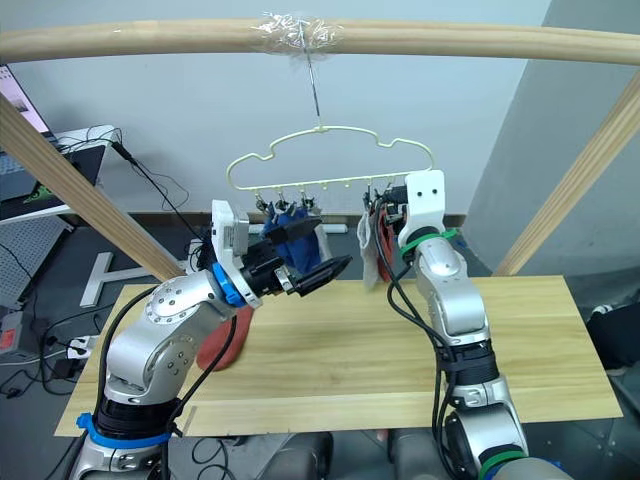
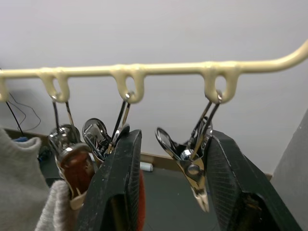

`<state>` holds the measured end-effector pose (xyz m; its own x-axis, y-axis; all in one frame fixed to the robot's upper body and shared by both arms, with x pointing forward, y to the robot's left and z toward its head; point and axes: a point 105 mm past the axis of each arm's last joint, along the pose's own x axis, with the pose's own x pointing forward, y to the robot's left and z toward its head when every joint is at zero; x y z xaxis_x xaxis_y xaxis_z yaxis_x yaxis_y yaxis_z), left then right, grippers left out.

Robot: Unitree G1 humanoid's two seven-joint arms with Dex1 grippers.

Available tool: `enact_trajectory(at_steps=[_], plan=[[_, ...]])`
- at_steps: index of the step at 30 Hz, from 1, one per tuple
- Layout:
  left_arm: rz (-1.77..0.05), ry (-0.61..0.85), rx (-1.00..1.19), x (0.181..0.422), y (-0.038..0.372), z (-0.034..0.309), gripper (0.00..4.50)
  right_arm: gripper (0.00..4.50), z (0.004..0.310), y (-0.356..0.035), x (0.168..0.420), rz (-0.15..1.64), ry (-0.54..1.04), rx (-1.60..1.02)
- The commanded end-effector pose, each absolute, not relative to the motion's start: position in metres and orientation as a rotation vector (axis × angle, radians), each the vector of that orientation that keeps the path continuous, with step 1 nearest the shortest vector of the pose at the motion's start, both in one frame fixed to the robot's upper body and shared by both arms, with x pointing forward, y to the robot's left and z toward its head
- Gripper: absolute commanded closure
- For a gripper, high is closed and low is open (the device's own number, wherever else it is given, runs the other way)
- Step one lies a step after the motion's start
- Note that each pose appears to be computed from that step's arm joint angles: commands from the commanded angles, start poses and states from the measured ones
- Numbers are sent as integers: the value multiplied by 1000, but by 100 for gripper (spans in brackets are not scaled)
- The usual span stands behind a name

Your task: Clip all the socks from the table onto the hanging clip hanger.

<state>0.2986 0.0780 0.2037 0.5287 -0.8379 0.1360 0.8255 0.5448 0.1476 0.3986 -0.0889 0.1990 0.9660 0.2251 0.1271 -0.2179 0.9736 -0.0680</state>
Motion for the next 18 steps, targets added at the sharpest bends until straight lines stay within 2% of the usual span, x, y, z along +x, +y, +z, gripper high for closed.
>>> enact_trajectory(at_steps=[1, 18], plan=[[-1013, -266, 79, 293, 76, 221, 0, 256, 215, -90, 398, 226, -202, -60], [-1055, -300, 46, 290, 69, 236, 0, 256, 219, -98, 405, 213, -215, -79]])
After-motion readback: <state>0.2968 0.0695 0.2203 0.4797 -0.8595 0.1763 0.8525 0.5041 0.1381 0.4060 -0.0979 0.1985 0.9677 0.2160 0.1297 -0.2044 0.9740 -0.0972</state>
